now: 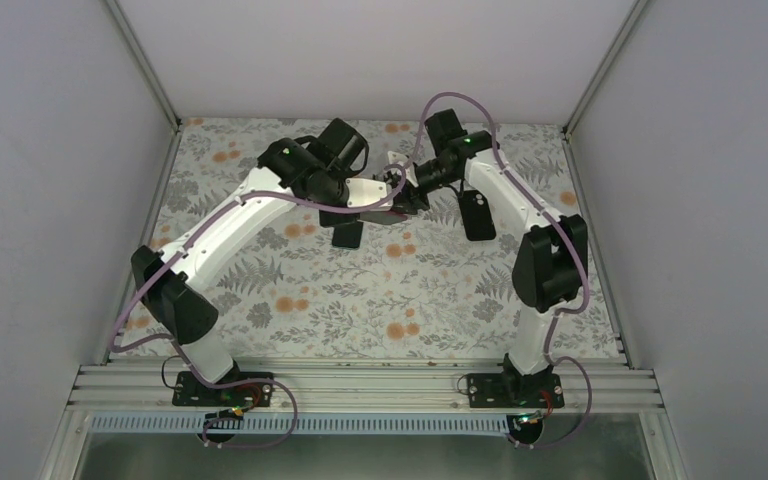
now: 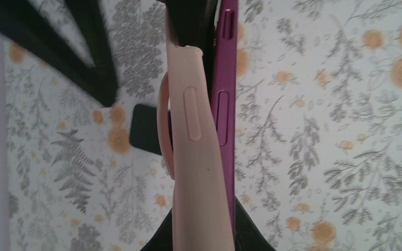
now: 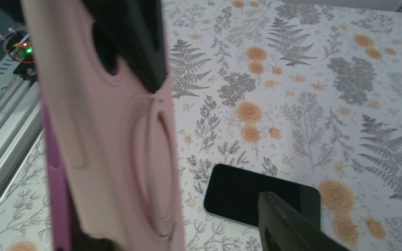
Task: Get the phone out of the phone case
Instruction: Remove the phone case from the phone.
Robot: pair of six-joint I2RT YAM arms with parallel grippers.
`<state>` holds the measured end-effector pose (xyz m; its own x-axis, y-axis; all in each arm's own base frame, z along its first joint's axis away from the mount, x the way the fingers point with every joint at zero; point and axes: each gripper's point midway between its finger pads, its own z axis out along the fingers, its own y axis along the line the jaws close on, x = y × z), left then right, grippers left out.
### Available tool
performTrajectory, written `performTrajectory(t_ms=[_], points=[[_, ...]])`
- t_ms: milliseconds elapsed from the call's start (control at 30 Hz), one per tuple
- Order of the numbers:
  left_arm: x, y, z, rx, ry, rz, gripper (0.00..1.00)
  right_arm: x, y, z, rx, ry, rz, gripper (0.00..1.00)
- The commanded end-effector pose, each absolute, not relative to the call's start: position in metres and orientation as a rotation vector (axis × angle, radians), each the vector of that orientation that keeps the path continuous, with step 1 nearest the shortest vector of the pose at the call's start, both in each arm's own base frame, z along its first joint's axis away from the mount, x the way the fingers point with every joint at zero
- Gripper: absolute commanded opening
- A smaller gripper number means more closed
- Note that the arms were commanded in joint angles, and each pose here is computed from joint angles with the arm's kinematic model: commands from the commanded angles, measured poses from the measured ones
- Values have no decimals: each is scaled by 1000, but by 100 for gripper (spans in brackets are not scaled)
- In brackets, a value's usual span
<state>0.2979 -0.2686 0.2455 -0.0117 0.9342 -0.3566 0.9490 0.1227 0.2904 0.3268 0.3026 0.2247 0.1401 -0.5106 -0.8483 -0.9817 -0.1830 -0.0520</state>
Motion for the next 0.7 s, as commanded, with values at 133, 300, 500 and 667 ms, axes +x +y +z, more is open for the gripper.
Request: performTrajectory(t_ms=[133,300,500,667], points=[[425,-337,443,1020,1240,115,2,193,355,298,-1707,1222,1709,33],[426,-325,444,1013,1245,127,4,190,351,303,-1713,1220,1688,15],[422,-316,445,1024,1247,118,20,196,344,314,-1692,1222,1655,3],[419,-315,435,1061,1263,110,55,204,340,320,-1665,1241,1646,3]])
